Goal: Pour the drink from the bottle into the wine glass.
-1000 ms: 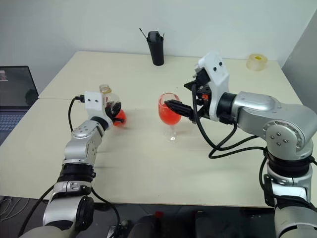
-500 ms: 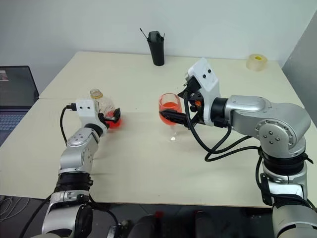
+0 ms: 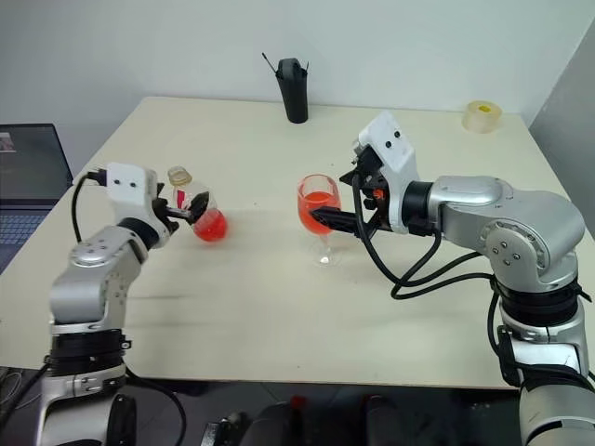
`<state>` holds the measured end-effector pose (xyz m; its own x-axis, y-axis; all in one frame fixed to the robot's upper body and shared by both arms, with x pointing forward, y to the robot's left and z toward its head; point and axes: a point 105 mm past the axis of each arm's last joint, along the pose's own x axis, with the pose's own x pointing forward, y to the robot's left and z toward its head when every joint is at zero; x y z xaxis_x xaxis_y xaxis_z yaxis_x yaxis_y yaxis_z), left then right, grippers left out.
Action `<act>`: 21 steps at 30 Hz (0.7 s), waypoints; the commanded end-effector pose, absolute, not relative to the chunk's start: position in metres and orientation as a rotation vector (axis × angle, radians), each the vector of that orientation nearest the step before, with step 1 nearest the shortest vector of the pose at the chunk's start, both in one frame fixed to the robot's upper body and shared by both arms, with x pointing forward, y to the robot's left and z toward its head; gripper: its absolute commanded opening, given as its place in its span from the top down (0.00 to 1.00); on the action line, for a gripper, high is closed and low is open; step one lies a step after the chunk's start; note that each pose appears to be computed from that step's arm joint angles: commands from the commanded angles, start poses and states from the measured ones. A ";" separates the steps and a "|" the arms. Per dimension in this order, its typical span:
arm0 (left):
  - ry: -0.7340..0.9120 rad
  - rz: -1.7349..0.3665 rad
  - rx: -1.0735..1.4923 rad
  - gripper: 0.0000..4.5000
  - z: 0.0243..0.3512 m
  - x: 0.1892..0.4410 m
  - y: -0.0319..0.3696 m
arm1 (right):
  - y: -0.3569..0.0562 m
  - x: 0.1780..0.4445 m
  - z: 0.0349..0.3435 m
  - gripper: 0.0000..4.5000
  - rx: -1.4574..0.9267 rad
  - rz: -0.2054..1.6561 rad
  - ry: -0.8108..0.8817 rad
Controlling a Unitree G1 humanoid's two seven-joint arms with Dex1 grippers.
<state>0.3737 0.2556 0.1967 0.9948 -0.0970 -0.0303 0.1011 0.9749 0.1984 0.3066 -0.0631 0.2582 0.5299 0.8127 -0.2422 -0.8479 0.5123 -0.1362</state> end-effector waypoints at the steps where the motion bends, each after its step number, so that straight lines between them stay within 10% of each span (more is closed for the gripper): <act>1: -0.067 -0.101 0.234 0.01 0.235 0.368 0.258 | -0.066 0.305 0.266 0.00 -0.271 1.013 0.117; 21: -0.186 -0.970 0.374 0.01 0.314 0.302 0.194 | -0.153 0.283 0.277 0.00 -0.390 1.057 0.070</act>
<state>0.3118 0.1908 0.3047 0.6031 -0.7976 -0.0130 0.7422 0.5550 0.3756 0.2875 -0.1449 0.2662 0.4916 0.8274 -0.2716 -0.8687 0.4443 -0.2188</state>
